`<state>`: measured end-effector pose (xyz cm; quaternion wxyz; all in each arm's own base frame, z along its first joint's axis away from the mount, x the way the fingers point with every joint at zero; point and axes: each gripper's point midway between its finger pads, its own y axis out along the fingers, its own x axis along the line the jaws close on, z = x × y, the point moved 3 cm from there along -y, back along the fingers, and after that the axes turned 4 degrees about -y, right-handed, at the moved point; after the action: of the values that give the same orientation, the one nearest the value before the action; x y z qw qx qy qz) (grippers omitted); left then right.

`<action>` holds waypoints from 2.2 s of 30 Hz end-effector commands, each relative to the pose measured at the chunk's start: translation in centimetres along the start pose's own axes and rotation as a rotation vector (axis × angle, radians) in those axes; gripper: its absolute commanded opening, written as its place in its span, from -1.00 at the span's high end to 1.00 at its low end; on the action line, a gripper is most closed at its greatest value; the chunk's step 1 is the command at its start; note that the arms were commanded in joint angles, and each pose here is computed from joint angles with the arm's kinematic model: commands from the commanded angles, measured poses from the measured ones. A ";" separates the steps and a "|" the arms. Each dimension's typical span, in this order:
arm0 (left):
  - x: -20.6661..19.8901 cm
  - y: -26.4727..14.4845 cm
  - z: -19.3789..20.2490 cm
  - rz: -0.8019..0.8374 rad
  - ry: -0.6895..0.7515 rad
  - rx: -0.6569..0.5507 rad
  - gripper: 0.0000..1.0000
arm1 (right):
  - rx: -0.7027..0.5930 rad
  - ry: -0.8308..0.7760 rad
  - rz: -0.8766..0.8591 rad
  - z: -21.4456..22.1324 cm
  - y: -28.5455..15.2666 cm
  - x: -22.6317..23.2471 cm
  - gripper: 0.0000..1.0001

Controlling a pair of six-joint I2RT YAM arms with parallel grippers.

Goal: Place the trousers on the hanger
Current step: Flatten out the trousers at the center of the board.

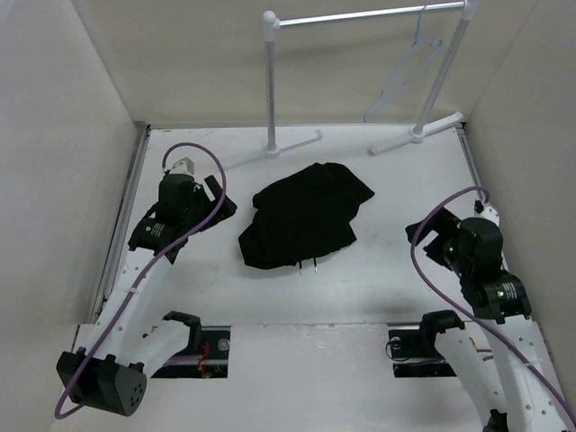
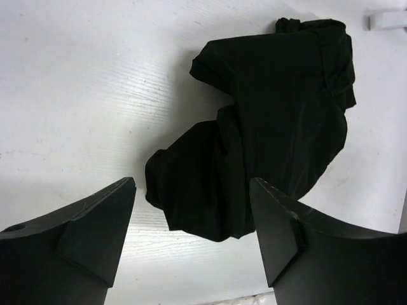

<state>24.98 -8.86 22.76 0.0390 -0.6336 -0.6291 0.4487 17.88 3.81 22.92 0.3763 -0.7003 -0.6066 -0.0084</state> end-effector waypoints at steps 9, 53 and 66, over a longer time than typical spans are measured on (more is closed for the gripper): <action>-1.6 1.7 -2.3 0.085 -0.008 -0.100 0.48 | 0.168 -0.017 -0.244 3.2 1.4 6.2 0.46; -11.0 -5.6 -16.5 0.272 -0.104 -0.491 0.95 | -0.054 -0.185 -0.478 -6.4 -2.6 21.0 0.90; -12.8 -13.3 -18.6 0.320 -0.057 -0.641 0.84 | -0.256 -0.146 -0.581 -15.4 -11.0 22.7 0.87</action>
<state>26.63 -6.98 51.30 -0.2866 -0.7011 -0.6083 0.2374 17.97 13.49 55.47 0.2071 -0.4879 -0.8175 -0.2254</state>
